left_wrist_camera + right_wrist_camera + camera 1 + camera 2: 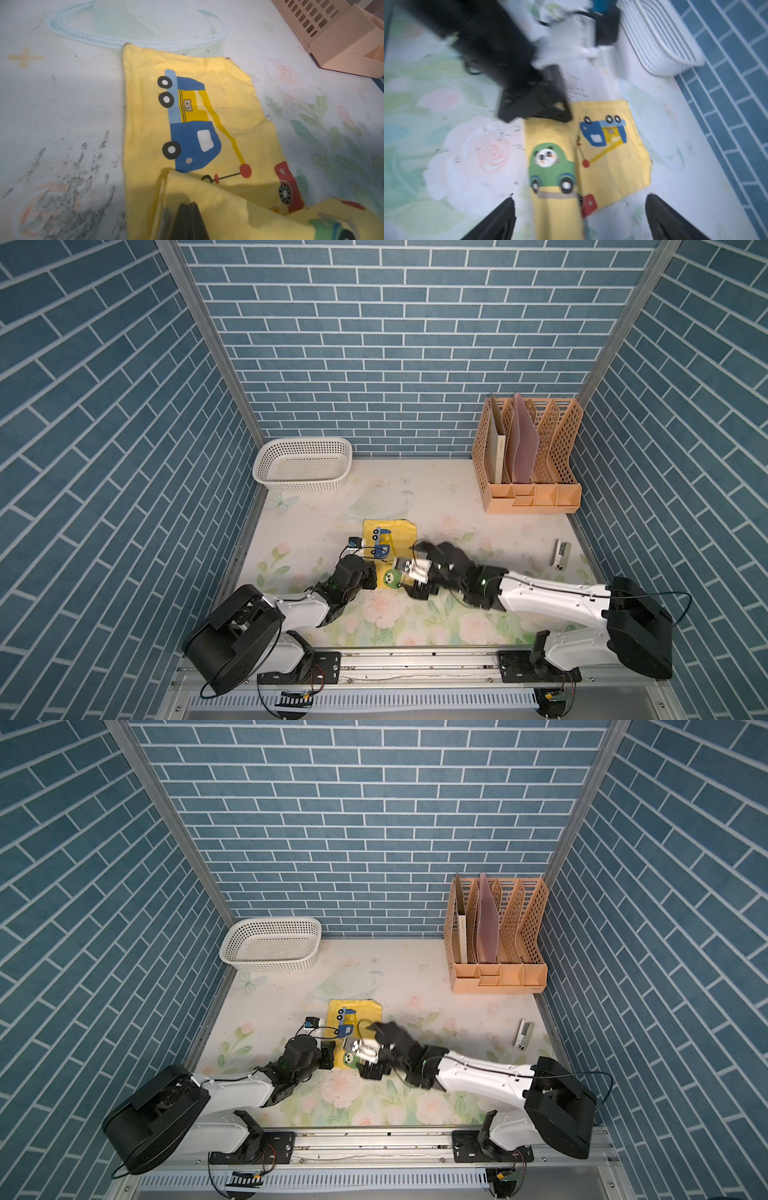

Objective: Roll up the pillowcase
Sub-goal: Roll the pillowcase at the center of the board.

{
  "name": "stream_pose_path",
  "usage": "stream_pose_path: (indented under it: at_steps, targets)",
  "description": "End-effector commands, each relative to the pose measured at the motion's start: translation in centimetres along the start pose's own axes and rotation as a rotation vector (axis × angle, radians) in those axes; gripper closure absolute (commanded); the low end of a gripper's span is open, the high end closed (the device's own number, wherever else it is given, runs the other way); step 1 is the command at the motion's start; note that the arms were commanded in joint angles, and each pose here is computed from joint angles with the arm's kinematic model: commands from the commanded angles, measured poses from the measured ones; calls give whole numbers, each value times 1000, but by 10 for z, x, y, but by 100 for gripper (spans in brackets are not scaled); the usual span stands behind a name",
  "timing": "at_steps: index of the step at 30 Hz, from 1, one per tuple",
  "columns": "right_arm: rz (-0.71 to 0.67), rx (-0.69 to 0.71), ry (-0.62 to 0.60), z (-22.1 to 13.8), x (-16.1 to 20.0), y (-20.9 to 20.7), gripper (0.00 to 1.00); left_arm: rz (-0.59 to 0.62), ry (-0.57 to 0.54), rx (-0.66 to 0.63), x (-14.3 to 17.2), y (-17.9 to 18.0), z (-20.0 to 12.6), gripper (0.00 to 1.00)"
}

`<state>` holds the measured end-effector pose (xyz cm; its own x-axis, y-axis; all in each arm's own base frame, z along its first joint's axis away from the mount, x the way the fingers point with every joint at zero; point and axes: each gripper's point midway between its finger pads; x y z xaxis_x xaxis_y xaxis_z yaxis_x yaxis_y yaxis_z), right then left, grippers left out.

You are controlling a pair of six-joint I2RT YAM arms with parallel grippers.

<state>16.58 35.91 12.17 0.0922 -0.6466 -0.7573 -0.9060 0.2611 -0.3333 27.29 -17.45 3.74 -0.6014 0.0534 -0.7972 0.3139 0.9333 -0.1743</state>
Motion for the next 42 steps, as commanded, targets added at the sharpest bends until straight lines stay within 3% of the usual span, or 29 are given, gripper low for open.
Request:
stream_pose_path:
  at_steps: [1, 7, 12, 15, 20, 24, 27, 31, 37, 42]
  targets:
    - [-116, 254, 22, 12, 11, -7, 0, -25, -28, -64, -11, 10, 0, 100]
    - [-283, 392, 58, 43, 16, 18, 0, -34, -40, -64, -13, 11, -5, 100]
    - [-348, 386, 131, 75, 33, 27, 0, -41, -48, -60, -13, 12, -8, 100]
    - [-322, 362, 195, 87, 52, 24, 5, -41, -51, -65, -13, 13, -11, 100]
    - [-253, 297, 328, 100, 85, 12, 44, -53, -73, -67, -17, 15, -16, 100]
    - [-202, 235, 354, 98, 91, 11, 77, -68, -84, -72, -23, 16, -18, 100]
    - [-132, 128, 363, 90, 86, 17, 100, -120, -129, -59, -34, 21, -26, 100]
    - [5, -110, 385, 71, 71, 33, 100, -236, -205, -47, -47, 45, -41, 95]
    - [233, -510, 415, 39, 35, 49, 100, -235, -198, -60, -45, 53, -45, 94]
    - [401, -726, 452, 28, 7, 42, 100, -222, -192, -29, -45, 48, -42, 94]
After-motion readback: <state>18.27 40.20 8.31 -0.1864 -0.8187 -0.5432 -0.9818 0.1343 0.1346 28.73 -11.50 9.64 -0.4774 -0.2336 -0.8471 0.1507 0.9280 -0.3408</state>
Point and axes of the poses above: each gripper's point midway between its finger pads, its own z axis out along the fingers, its own y axis along the line the jaws close on, x = y × z, and after that the axes turned 11 degrees about z, right-handed
